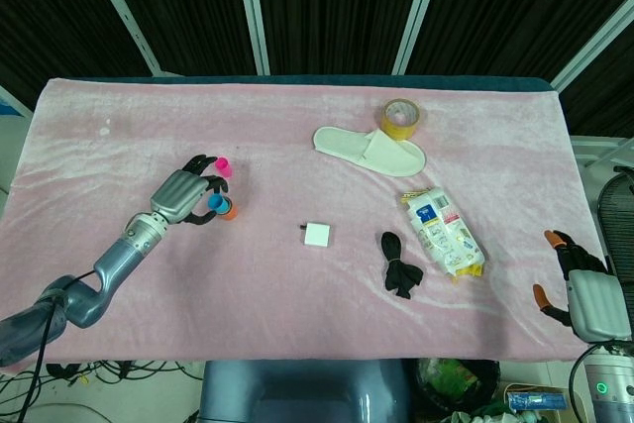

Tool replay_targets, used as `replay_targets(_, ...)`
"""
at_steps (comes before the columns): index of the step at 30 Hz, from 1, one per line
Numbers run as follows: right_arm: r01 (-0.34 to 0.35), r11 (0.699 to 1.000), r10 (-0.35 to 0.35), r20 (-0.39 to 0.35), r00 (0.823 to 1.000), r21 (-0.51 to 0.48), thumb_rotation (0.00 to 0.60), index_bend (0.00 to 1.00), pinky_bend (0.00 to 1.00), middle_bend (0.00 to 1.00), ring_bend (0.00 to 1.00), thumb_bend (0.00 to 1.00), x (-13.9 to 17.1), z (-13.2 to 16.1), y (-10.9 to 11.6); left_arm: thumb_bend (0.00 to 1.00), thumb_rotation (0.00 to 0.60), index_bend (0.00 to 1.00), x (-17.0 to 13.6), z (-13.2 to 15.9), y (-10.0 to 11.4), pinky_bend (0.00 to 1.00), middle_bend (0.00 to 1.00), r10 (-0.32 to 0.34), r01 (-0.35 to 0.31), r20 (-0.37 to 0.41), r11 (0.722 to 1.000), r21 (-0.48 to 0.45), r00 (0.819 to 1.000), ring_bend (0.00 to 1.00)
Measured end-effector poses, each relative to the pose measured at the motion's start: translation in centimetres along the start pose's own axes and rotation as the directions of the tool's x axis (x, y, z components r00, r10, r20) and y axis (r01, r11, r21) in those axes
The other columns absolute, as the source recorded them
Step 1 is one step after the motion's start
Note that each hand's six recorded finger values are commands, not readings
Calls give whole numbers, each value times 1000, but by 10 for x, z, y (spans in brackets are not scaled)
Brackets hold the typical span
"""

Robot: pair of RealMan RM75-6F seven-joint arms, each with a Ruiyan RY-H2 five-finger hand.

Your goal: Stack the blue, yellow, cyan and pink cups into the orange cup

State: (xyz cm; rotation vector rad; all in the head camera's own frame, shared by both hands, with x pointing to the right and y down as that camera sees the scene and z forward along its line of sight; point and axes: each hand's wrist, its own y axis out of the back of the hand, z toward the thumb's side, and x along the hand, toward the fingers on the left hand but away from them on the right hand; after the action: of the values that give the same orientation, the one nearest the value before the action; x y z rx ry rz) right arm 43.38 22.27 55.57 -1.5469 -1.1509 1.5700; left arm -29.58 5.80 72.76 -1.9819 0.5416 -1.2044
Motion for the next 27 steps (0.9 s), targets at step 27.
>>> replay_targets(27, -6, 1000, 6, 26, 1000, -10, 600, 145, 237, 100, 172, 303, -2, -1, -2, 248, 600, 244, 38, -16, 58, 0, 304, 93, -90, -74, 995, 48, 993, 0)
